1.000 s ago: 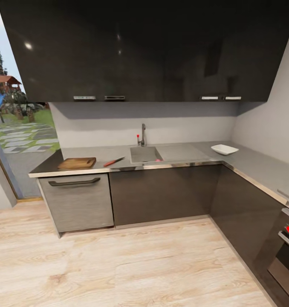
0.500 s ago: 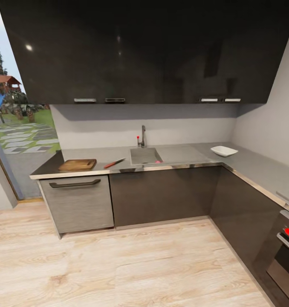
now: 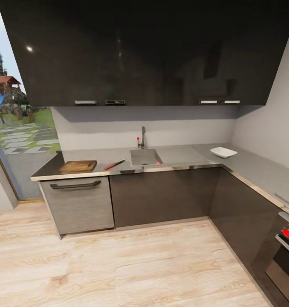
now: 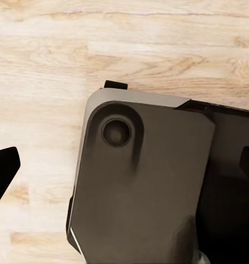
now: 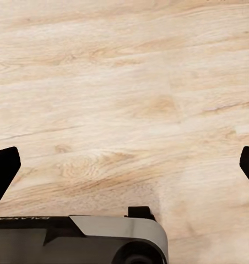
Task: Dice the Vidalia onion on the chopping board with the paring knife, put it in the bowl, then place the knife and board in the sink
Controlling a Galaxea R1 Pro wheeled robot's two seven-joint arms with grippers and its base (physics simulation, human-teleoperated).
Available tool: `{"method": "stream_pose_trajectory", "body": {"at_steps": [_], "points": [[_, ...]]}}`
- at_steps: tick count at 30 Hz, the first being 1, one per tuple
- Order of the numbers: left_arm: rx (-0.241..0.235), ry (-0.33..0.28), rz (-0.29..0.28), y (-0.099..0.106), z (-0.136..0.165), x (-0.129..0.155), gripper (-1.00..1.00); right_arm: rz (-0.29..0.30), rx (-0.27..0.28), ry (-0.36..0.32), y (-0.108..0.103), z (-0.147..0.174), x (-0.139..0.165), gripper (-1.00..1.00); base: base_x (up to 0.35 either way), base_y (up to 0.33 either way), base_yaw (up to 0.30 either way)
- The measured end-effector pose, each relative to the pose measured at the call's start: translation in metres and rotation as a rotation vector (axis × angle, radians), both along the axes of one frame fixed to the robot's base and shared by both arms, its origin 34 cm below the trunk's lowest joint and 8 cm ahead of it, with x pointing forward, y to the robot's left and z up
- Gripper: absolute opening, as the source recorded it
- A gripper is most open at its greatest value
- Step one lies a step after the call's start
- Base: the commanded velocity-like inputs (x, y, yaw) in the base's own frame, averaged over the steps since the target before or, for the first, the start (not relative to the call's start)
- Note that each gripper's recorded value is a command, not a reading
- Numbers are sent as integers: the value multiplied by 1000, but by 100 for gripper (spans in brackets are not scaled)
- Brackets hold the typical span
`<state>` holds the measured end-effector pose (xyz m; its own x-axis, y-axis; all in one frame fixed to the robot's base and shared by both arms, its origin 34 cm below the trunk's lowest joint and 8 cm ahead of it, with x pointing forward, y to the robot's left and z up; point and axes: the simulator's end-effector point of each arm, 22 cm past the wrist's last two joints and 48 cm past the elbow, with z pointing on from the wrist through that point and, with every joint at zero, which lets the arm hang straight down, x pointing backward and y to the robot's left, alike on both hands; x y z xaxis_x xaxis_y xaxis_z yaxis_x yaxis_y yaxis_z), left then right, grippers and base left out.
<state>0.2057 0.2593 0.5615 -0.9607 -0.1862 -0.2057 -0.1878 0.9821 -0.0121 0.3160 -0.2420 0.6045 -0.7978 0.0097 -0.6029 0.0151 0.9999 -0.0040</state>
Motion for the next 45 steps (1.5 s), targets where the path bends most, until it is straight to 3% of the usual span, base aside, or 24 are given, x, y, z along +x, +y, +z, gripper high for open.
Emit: {"method": "stream_pose_trajectory", "body": {"at_steps": [45], "points": [[1, 3, 3, 1, 44, -15, 100, 1, 1, 3, 1, 44, -15, 100, 0, 0, 0]]}}
